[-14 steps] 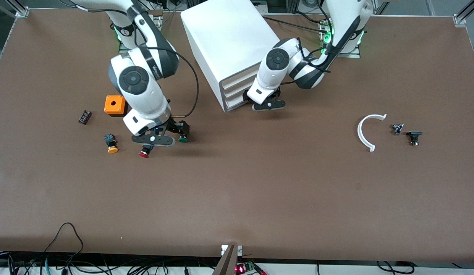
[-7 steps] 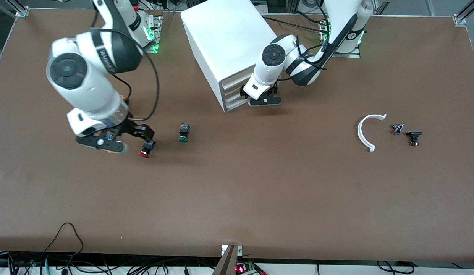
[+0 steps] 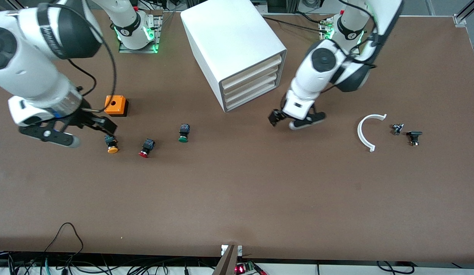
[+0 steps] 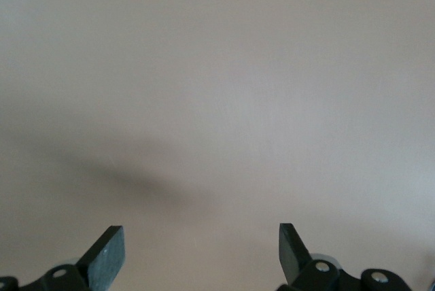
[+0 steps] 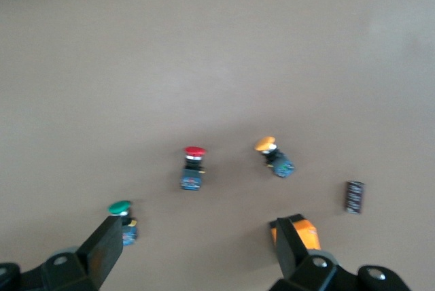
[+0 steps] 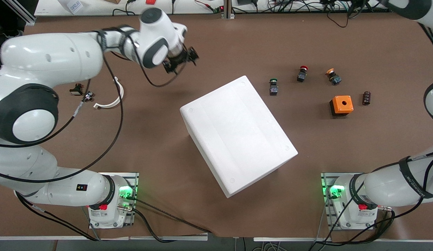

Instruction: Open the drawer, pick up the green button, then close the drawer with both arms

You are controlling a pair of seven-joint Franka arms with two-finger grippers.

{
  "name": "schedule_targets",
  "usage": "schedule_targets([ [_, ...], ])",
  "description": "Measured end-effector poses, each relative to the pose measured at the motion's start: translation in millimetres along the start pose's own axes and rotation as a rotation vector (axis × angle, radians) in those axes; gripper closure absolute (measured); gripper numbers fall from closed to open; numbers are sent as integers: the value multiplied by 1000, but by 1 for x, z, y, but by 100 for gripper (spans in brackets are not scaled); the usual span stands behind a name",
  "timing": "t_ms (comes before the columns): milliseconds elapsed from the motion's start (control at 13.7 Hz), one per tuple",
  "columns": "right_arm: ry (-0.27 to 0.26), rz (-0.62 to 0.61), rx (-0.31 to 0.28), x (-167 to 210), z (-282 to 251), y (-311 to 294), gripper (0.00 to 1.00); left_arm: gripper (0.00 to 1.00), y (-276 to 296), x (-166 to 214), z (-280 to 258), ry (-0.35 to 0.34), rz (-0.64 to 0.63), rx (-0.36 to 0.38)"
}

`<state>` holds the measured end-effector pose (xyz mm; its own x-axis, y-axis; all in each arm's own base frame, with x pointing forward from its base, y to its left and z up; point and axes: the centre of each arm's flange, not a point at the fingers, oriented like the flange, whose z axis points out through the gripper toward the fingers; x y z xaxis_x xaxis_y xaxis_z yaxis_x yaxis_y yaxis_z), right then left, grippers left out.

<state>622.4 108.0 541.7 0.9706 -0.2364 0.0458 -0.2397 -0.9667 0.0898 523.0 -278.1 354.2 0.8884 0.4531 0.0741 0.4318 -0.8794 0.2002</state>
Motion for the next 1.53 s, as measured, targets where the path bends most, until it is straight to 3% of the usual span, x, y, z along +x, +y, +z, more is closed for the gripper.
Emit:
schedule_targets([
  [146,-51,-22,-25,6,2,41,0,0,-20,35,-39,58,5,11],
  [365,-81,-78,-41,6,-8,81,0,0,-32,64,-111,29,133,120],
  [731,-94,-146,-20,-13,-21,135,0,0,-83,139,-239,-16,317,192],
  [950,-69,-155,-9,-40,-28,148,0,0,-117,160,-290,-54,395,207],
  [1169,-72,-194,9,-61,-35,155,0,0,-127,167,-310,-56,483,205],
  [1534,-87,-178,30,-69,-41,163,0,0,-126,167,-301,-87,504,211],
])
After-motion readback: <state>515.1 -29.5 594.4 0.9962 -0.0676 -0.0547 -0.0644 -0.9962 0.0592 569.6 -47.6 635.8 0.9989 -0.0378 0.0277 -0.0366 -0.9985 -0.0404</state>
